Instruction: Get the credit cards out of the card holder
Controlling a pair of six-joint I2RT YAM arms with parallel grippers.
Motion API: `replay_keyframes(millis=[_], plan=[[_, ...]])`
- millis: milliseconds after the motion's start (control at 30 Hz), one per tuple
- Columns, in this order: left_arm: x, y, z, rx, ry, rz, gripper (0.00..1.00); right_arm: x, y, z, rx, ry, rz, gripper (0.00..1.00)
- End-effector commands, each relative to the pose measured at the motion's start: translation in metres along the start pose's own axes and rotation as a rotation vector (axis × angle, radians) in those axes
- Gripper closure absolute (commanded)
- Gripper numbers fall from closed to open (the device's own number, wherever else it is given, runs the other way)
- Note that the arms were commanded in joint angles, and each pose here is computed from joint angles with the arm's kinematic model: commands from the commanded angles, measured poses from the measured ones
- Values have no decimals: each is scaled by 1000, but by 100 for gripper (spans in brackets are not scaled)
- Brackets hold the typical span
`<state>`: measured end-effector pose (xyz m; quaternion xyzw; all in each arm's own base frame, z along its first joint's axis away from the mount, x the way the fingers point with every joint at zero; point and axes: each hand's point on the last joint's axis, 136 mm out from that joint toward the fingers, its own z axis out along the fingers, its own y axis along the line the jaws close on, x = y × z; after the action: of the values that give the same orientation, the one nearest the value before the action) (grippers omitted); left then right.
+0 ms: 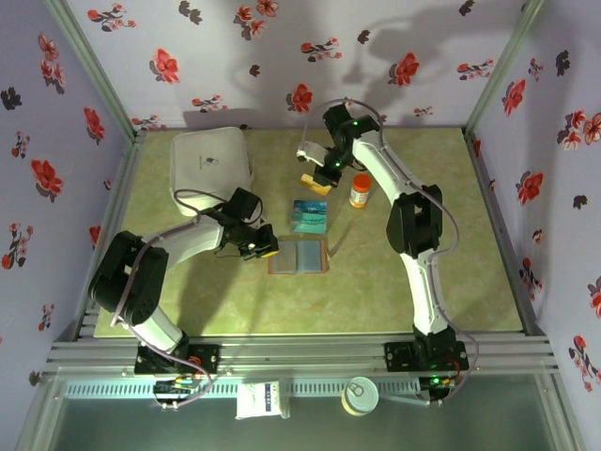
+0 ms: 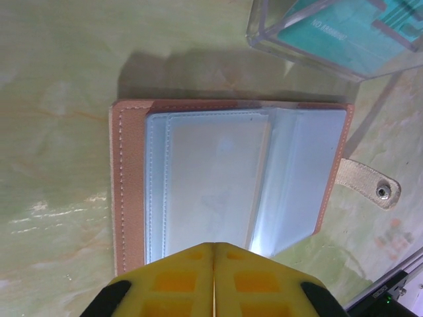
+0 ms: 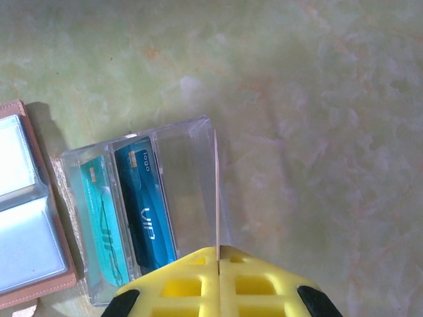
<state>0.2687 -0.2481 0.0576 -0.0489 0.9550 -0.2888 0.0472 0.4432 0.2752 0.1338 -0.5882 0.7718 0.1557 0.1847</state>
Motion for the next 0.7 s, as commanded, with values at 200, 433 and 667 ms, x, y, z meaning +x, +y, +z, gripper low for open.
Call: replay_keyframes(millis=[200, 433, 667], plan=[[2, 11, -3, -35, 3, -32, 92, 12, 7, 13, -83, 21, -12, 94], [0, 9, -3, -31, 1, -32, 93, 14, -14, 8, 11, 35, 30, 80], [1, 9, -5, -25, -10, -45, 93, -3, -31, 0, 100, -45, 83, 86]])
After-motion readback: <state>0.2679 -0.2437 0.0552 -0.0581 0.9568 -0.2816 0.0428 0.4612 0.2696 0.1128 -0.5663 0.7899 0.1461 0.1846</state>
